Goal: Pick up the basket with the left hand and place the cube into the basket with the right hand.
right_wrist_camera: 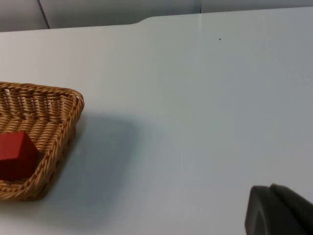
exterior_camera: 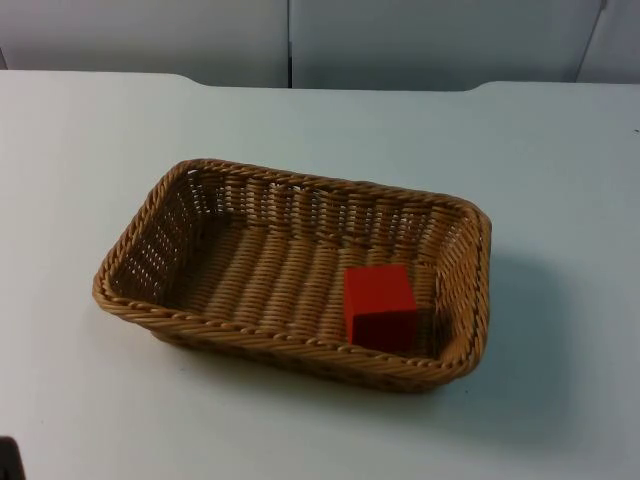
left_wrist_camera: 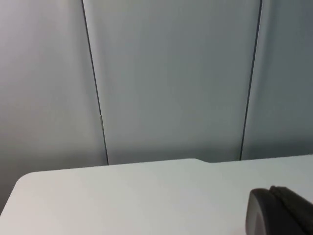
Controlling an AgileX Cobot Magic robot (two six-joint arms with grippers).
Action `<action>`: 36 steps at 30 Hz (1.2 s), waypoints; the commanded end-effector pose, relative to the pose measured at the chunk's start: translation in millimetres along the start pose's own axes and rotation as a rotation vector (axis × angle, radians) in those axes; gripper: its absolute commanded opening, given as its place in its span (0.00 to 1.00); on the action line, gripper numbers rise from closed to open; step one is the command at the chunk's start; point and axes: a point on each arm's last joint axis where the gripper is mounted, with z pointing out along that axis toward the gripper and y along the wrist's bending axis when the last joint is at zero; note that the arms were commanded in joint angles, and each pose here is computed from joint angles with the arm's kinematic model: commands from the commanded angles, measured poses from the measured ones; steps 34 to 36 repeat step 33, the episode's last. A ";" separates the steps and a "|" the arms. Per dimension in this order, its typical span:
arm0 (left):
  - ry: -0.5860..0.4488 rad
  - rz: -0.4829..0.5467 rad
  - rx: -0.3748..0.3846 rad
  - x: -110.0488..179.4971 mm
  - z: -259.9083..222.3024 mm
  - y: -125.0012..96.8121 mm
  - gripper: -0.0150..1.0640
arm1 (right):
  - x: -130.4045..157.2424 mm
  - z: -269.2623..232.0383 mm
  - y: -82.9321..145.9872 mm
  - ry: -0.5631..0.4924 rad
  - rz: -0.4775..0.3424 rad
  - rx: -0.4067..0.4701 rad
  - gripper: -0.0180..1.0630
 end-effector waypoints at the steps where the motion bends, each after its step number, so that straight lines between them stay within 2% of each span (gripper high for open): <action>1: -0.015 -0.049 0.011 24.2 -28.1 0.7 0.01 | 0.7 1.3 -0.1 -0.003 0.001 -0.002 0.01; 4: -0.011 -0.040 -0.008 36.7 -44.0 3.1 0.01 | 0.7 1.3 -0.1 -0.003 0.001 -0.002 0.01; 8: 0.076 -0.031 -0.055 48.9 -45.8 7.2 0.01 | 0.7 1.3 -0.1 -0.003 0.001 -0.002 0.01; 10: 0.134 -0.033 -0.055 56.2 -43.2 6.9 0.01 | 0.7 1.3 -0.1 -0.003 0.001 -0.002 0.01; 16: 0.197 -0.035 -0.043 71.8 -29.4 4.7 0.01 | 0.7 1.3 -0.1 -0.003 0.005 -0.002 0.01; 26: 0.268 -0.030 -0.042 90.8 -15.2 3.5 0.01 | 0.7 1.3 -0.2 -0.003 0.007 -0.001 0.01; 36: 0.300 -0.030 -0.045 94.2 -15.4 3.6 0.01 | 0.7 1.3 -0.2 -0.003 0.007 -0.001 0.01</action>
